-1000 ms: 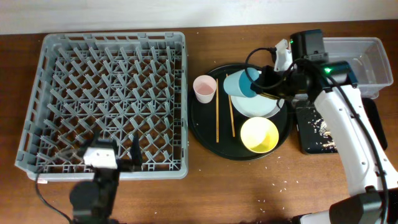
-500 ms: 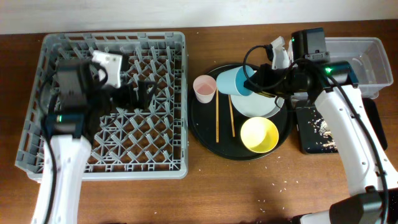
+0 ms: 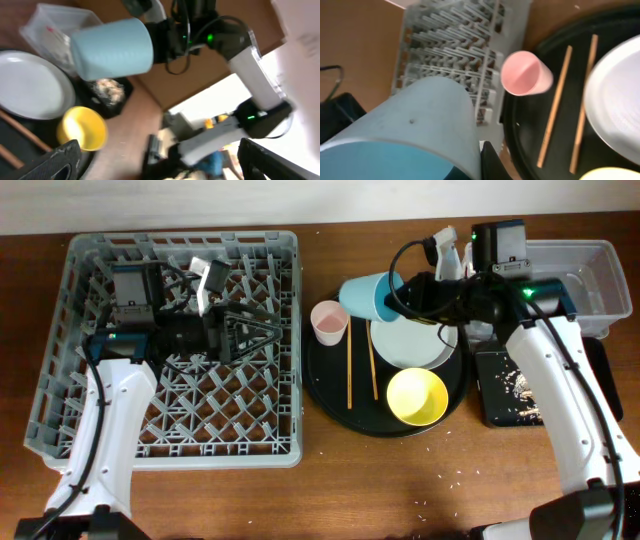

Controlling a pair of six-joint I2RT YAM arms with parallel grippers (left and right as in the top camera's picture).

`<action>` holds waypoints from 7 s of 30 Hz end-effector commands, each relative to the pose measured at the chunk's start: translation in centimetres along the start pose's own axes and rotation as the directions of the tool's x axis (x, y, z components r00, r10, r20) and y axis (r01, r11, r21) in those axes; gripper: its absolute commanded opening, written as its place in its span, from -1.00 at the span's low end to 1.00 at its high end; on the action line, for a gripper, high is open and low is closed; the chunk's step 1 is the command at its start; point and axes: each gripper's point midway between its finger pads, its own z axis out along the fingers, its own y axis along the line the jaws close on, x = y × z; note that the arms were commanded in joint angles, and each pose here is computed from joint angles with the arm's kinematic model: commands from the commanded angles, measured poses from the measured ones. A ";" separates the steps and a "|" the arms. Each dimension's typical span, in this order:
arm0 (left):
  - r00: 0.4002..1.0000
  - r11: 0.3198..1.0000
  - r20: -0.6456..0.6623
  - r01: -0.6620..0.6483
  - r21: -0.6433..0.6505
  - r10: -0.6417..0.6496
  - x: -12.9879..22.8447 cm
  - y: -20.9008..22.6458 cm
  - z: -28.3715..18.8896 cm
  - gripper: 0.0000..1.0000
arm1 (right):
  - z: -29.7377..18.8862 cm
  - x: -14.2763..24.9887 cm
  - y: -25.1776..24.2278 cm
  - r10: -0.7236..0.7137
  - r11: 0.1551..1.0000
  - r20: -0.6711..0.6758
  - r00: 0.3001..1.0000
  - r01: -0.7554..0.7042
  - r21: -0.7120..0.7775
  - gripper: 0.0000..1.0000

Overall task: Sort waste into correct bins and load items into the dishwasher rack
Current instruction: 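Hand the blue cup from the right gripper to the left gripper, then place the blue cup upside down in the dish rack with the left gripper, then grasp the pink cup with the right gripper and lift it, then hand the pink cup from the right gripper to the left gripper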

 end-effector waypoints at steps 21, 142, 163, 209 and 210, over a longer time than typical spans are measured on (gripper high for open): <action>0.938 0.913 0.085 0.347 -0.216 -0.336 -0.9 3.4 1.3 0.99 | 5.6 2.2 9.6 -0.137 0.932 -0.106 0.985 0.092 -0.349 -0.92; 0.722 0.127 -0.201 -0.156 -0.979 -0.662 12.6 17.2 -1.7 0.68 | 2.8 -0.3 -9.3 0.044 0.959 -0.104 0.994 -0.013 0.284 0.72; 0.908 0.114 0.099 0.158 -0.981 -0.407 -1.5 16.1 -8.0 0.69 | 18.6 1.4 -13.0 0.057 0.855 -0.036 0.998 -0.030 0.517 -0.15; 0.948 0.945 -0.102 0.311 0.099 -0.302 -3.0 7.2 3.7 0.78 | 11.4 -0.2 7.2 -0.136 0.904 -0.127 0.983 0.071 -0.421 -0.92; 0.948 0.945 -0.102 0.311 0.099 -0.302 -3.0 7.2 3.7 0.68 | 11.6 -0.1 7.3 -0.133 0.908 -0.128 0.983 0.069 -0.414 -0.92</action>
